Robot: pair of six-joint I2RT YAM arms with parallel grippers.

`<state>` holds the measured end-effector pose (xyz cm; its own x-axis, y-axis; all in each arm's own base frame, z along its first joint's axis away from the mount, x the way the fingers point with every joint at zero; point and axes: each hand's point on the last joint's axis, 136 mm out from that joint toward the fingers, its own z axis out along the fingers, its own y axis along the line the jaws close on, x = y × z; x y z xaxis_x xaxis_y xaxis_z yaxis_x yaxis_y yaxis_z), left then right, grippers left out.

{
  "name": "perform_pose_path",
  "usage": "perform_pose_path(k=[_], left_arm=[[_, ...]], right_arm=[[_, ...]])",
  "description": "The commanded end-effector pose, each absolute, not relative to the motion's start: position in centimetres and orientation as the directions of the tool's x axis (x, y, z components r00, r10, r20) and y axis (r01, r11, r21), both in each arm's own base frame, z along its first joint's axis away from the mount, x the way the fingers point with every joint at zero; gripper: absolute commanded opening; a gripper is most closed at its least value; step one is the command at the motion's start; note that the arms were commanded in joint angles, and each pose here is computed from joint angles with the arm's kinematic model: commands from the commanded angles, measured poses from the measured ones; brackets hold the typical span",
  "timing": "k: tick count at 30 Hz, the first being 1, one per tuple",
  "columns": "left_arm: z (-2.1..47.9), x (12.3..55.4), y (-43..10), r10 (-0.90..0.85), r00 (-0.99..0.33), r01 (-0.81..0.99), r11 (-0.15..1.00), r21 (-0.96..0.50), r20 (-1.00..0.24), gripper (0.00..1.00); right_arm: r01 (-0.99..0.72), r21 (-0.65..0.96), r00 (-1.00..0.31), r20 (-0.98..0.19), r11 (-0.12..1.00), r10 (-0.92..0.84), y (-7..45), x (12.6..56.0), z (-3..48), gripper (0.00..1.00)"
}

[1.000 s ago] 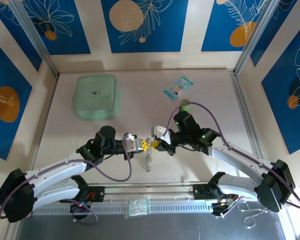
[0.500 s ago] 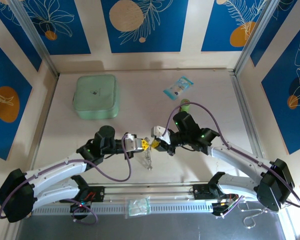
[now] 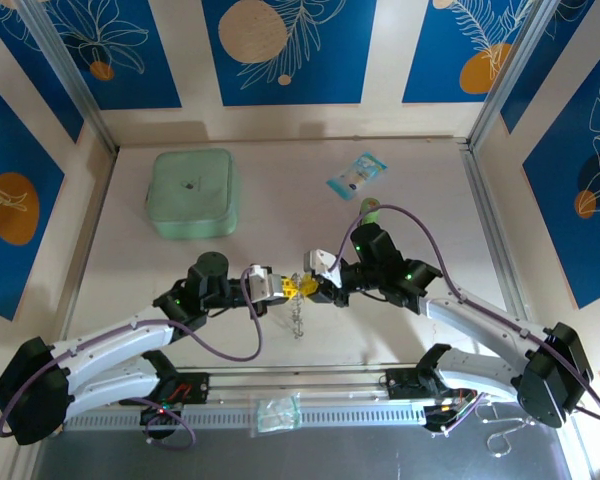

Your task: Put the keys on the keyring

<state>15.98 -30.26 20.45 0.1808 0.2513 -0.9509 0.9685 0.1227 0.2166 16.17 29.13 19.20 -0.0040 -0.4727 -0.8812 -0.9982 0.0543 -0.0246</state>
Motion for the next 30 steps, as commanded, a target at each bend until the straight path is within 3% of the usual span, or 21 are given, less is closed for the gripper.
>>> perform_pose_path(k=[1,2,6,10,12,21,30], left_arm=[[21.6,15.5,-30.4,0.2,0.203,0.968,0.109,0.227,-0.959,0.0],[21.6,15.6,-30.4,0.2,0.202,0.968,0.109,0.227,-0.959,0.0],[21.2,15.7,-30.3,0.235,0.201,0.967,0.107,0.231,-0.951,0.0],[20.5,16.2,-30.1,0.307,0.182,0.967,0.117,0.226,-0.934,0.23],[20.1,16.4,-30.2,0.332,0.168,0.97,0.113,0.216,-0.928,0.25],[20.2,16.8,-30.8,0.354,0.164,0.973,0.098,0.211,-0.921,0.16],[20.6,16.8,-30.7,0.355,0.178,0.971,0.091,0.223,-0.918,0.0]], right_arm=[[-0.999,-0.018,-0.001,-0.89,0.036,-0.455,29.3,15.8,19.4,0.07],[-0.999,-0.016,-0.002,-0.89,0.036,-0.455,29.3,15.8,19.5,0.01],[-0.999,-0.022,0.001,-0.881,0.038,-0.473,28.9,15.8,19.5,0.0],[-0.998,-0.058,0.033,-0.844,0.03,-0.536,28.3,15.9,19.5,0.0],[-0.997,-0.07,0.048,-0.819,0.017,-0.571,28.2,16.0,19.6,0.0],[-0.99,-0.129,0.137,-0.705,-0.064,-0.696,28.6,16.1,19.1,0.0],[-0.988,-0.134,0.152,-0.738,-0.078,-0.658,29.6,15.8,20.0,0.0]])
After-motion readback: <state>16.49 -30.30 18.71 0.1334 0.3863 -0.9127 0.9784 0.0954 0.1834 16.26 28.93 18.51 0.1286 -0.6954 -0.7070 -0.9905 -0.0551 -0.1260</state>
